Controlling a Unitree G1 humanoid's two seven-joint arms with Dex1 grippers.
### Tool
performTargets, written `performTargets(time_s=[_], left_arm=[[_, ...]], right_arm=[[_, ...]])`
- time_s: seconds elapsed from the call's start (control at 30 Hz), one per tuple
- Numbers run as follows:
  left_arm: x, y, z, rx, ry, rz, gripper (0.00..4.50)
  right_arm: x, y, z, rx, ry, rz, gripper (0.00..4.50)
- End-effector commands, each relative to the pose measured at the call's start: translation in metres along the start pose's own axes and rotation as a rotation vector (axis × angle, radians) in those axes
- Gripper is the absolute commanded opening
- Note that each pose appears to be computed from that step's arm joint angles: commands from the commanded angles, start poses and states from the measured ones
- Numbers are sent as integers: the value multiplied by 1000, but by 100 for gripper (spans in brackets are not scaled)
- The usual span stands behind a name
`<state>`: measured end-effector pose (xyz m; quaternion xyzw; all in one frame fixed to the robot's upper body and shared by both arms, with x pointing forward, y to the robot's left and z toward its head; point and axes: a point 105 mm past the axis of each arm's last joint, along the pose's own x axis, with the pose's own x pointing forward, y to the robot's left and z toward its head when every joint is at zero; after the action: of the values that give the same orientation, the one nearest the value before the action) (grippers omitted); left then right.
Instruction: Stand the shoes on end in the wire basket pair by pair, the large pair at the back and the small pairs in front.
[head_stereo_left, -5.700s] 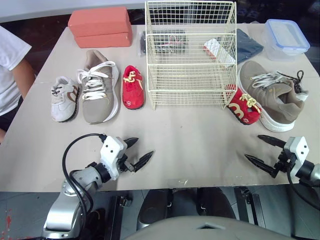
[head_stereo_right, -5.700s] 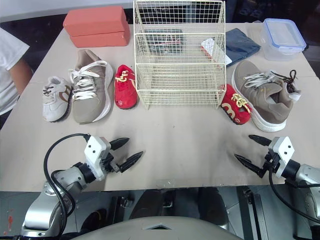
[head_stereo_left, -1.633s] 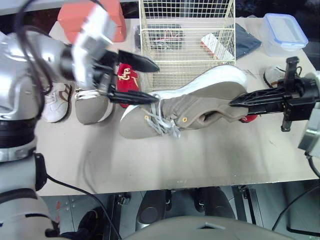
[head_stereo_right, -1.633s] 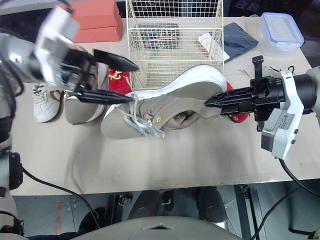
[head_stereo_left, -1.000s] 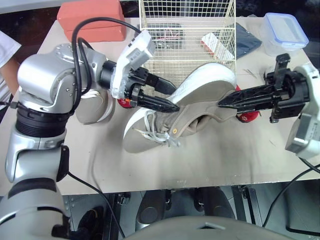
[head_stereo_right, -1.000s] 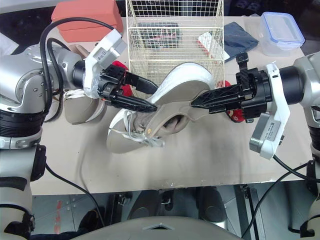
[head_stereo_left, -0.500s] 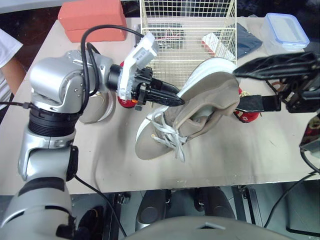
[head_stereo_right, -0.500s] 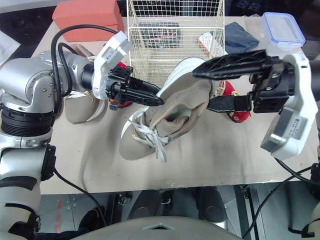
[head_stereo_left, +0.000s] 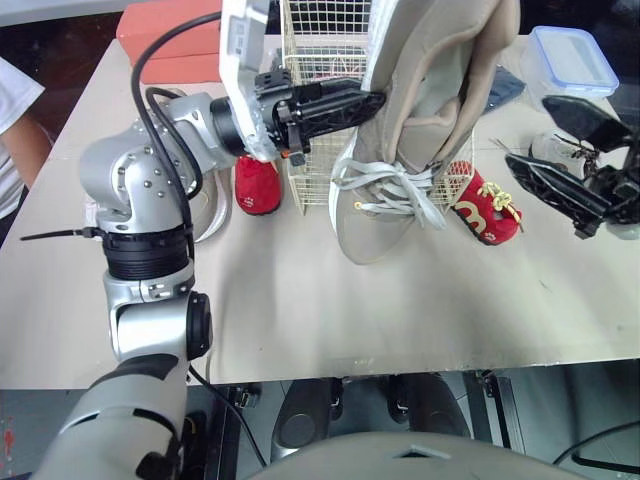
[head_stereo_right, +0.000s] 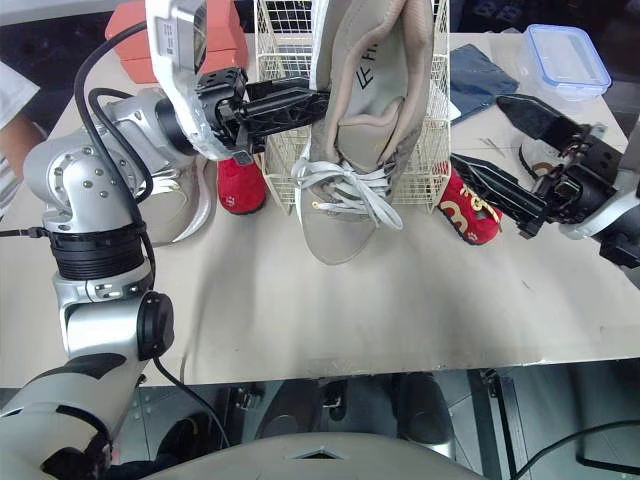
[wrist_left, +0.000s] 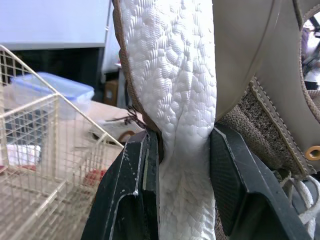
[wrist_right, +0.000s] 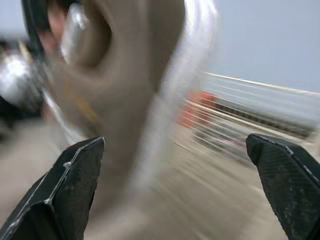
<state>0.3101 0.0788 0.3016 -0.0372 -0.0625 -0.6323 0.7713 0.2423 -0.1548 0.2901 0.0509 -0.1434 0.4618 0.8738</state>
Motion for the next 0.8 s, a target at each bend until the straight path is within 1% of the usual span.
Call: performTargets(time_s=[0.03,0.2,0.33,0.43,0.53,0.6,0.63,0.7,0.73,0.77,0.8], left_arm=[[9,-6,12,91,-67,1,108],[14,-10,12,43,-122,-18,108],[10,-13,7,28,-95,-57,108],[9,-13,4,43,-72,-70,103],[11,-14,4,45,-73,-81,103],[13,-17,4,42,-79,-96,103],[13,-18,4,37,-81,-101,103],[13,-19,3,28,-78,-106,103],[12,-19,3,10,-78,-107,103],[12,-19,4,3,-81,-107,103],[12,-19,5,-2,-84,-111,103]], right_arm=[[21,12,8,108,-35,-47,450],[28,18,-7,144,-13,-62,450],[23,7,-19,164,28,-102,450],[27,5,-17,201,19,-101,450],[32,8,-16,228,22,-85,450],[35,4,-20,226,41,-114,450],[36,3,-21,233,36,-126,411],[37,3,-21,231,34,-131,370],[38,2,-20,227,31,-143,331],[38,1,-20,227,28,-154,279],[39,0,-20,228,26,-160,251]])
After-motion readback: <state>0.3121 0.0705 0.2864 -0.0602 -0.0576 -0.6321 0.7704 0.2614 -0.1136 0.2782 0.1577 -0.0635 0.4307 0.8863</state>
